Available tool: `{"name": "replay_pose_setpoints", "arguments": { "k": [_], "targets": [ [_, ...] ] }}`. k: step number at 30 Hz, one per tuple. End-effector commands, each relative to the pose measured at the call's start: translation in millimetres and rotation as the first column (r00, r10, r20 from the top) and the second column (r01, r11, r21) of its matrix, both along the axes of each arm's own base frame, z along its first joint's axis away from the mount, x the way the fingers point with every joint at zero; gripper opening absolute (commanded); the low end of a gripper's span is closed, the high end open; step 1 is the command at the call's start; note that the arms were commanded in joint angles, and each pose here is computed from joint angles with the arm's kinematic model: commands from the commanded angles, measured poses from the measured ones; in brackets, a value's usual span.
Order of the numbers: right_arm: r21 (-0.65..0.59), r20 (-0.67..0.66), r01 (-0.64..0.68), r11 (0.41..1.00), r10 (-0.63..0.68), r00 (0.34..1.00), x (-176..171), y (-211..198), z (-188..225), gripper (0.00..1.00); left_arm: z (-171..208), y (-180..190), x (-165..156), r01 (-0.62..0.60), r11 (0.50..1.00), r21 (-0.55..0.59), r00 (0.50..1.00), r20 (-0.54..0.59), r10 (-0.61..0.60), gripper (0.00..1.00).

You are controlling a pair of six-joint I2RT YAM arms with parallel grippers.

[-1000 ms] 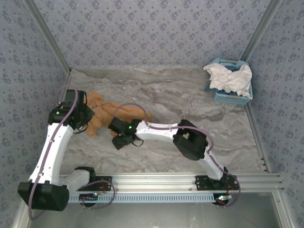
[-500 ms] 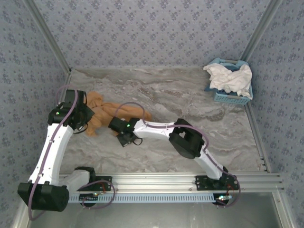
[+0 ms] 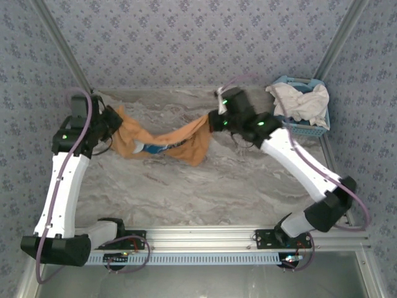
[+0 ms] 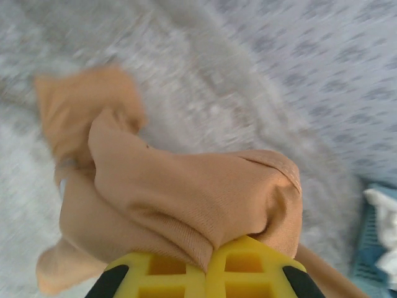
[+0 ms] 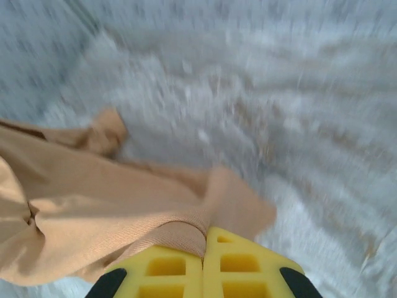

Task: Fold and stack the t-shirts

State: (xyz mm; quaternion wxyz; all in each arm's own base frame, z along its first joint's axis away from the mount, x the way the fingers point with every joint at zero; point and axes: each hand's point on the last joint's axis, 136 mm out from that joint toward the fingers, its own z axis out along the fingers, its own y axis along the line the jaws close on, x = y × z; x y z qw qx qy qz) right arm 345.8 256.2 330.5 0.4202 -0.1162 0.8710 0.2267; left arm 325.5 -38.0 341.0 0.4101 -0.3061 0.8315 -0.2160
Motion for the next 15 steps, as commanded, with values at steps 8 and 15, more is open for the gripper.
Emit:
{"name": "replay_pose_setpoints", "arguments": {
  "k": [8,15],
  "targets": [
    [0.148,0.316,-0.098,0.984,0.047,0.948,-56,-60,146,0.00,162,-22,-44,0.177,0.984,-0.014,0.850,0.506,-0.145,0.00],
    [0.257,0.456,-0.059,0.964,-0.067,0.887,-111,-107,196,0.00,225,-21,-99,0.211,0.976,-0.053,0.691,0.715,-0.111,0.00]
  ]
}}
